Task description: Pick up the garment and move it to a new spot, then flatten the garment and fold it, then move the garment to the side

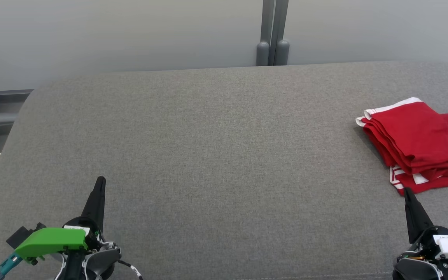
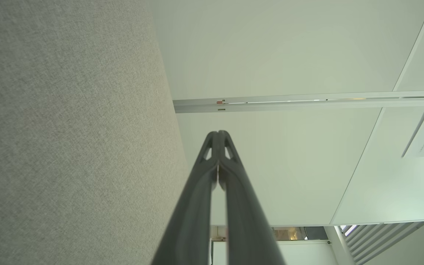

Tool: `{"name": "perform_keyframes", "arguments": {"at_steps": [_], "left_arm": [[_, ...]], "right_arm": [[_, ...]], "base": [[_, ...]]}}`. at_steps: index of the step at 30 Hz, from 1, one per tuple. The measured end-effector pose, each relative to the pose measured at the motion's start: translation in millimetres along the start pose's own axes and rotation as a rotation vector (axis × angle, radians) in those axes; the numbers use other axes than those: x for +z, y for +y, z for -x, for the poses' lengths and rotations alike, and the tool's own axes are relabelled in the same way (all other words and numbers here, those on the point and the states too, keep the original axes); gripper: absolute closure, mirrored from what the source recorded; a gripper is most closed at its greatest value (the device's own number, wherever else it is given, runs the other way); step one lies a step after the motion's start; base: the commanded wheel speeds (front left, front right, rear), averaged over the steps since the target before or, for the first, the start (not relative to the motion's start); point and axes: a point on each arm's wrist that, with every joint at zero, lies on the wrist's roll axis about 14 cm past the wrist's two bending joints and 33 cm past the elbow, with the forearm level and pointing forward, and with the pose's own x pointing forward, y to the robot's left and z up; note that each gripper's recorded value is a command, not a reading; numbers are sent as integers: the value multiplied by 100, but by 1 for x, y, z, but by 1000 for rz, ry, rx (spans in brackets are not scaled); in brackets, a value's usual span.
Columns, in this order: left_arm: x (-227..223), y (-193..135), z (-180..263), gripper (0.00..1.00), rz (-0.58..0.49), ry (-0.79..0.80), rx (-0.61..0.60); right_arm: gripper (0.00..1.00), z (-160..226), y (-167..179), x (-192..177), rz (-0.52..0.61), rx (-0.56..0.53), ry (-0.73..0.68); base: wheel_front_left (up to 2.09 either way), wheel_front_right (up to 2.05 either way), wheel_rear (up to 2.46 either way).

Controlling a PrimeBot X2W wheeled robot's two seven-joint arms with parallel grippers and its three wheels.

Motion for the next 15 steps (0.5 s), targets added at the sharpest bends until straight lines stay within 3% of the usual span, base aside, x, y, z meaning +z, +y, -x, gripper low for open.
{"name": "perform_keyframes", "arguments": {"at_steps": [15], "left_arm": [[0, -2, -1, 100, 7, 1, -9]], "right_arm": [[100, 0, 0, 1, -12, 2, -1]], "base": [[0, 0, 0]]}}
